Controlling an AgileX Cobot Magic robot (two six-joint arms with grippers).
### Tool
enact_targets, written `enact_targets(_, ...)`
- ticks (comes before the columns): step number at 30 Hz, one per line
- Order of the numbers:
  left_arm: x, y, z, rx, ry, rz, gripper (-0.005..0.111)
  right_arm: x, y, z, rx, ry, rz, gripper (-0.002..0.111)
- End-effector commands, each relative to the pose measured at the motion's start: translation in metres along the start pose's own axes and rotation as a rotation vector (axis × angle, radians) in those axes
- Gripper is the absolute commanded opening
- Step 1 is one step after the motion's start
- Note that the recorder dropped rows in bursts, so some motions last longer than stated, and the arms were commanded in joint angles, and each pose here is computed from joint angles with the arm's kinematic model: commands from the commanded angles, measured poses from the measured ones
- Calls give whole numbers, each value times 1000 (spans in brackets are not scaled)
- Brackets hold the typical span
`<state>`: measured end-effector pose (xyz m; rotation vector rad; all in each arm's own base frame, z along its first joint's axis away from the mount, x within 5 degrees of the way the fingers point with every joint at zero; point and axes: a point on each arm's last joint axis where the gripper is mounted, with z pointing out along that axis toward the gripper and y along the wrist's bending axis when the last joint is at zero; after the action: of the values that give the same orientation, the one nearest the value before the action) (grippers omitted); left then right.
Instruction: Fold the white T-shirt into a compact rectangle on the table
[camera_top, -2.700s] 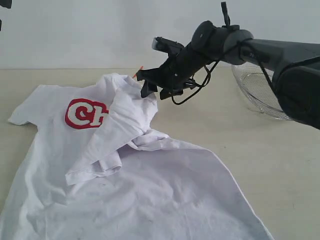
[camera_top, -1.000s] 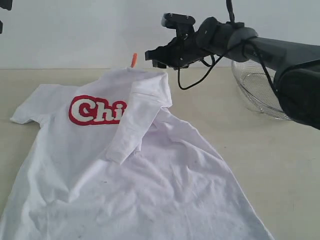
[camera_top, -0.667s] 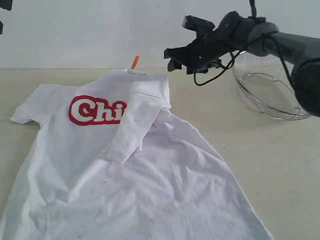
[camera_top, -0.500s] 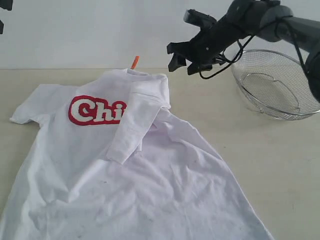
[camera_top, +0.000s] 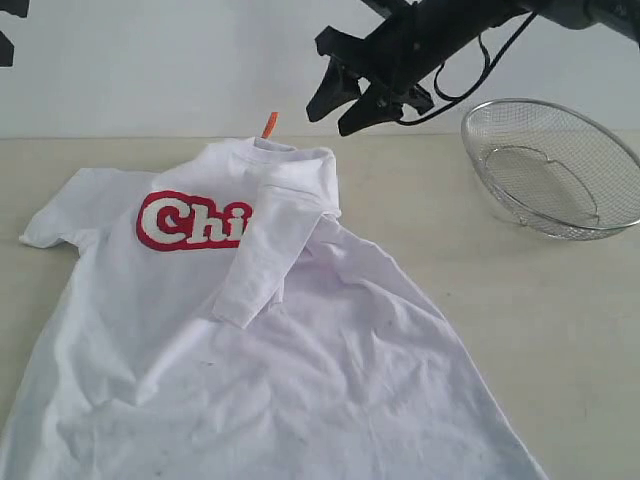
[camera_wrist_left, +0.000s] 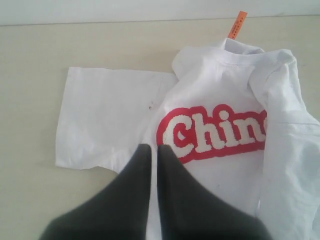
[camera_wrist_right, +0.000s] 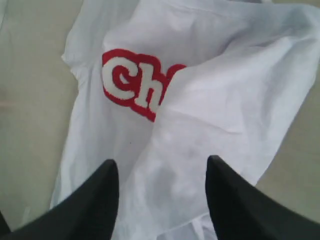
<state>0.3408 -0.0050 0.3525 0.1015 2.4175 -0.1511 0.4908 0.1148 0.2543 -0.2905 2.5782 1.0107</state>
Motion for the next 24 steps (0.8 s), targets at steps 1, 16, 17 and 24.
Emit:
enact_targets(1, 1, -1, -3, 12, -8, -10, 5, 26, 2, -1, -19, 83, 26, 51)
enact_targets(16, 2, -6, -3, 65, 10, 5, 5, 171, 31, 76, -216, 159, 221, 51)
enact_targets(17, 2, -6, -3, 65, 10, 5, 5, 172, 28, 81, -224, 162, 244, 51)
enact_targets(24, 2, -6, -3, 65, 7, 5, 5, 180, 38, 104, -307, 163, 272, 51)
